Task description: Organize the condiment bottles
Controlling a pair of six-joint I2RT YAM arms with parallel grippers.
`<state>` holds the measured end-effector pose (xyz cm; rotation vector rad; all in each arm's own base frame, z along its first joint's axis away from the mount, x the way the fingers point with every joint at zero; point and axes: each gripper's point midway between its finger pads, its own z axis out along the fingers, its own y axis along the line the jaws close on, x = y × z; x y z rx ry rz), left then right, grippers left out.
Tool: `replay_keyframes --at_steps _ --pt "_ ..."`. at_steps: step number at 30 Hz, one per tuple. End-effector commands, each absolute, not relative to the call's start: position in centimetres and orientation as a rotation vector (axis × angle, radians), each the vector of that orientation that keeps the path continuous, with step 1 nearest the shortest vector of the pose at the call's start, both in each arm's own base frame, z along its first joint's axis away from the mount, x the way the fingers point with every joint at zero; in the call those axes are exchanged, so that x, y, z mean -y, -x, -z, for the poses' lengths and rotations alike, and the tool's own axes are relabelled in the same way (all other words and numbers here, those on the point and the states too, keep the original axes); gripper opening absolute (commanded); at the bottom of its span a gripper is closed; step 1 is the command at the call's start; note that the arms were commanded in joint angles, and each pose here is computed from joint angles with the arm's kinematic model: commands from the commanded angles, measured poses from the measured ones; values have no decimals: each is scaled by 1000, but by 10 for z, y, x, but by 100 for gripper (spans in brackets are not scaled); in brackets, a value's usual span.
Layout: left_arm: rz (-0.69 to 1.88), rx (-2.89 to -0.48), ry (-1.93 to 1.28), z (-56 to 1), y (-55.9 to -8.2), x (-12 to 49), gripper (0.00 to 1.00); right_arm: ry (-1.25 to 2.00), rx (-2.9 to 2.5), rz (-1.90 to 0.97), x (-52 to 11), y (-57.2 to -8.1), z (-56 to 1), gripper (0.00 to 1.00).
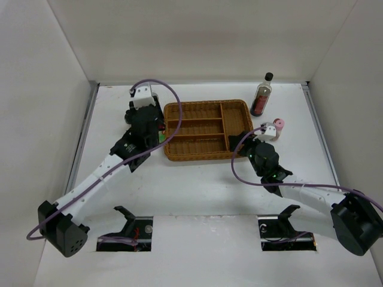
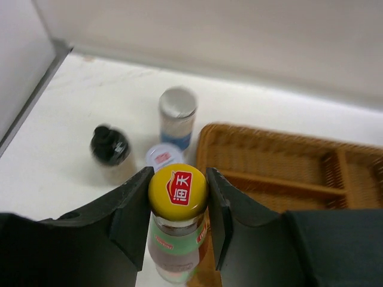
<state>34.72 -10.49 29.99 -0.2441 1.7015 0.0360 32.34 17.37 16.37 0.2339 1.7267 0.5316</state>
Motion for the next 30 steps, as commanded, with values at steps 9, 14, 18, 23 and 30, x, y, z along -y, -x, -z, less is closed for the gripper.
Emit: replay_keyframes --at_steps 9,14,18,23,30 --pt "185 -1455 255 -400 -452 167 16 -271 -1655 -589 -175 -332 -189 77" --pt "199 -1484 213 -387 -493 189 16 -264 -1650 -588 -176 -332 -191 77" --pt "189 -1507 202 -370 -516 194 15 -254 -1670 -592 -179 -333 -187 77" --pt "167 -1555 188 -344 -529 198 15 -260 -1667 -596 -178 -333 -188 78" --pt "135 -1612 189 -305 -529 197 16 -255 -1665 -600 -179 -332 -189 78"
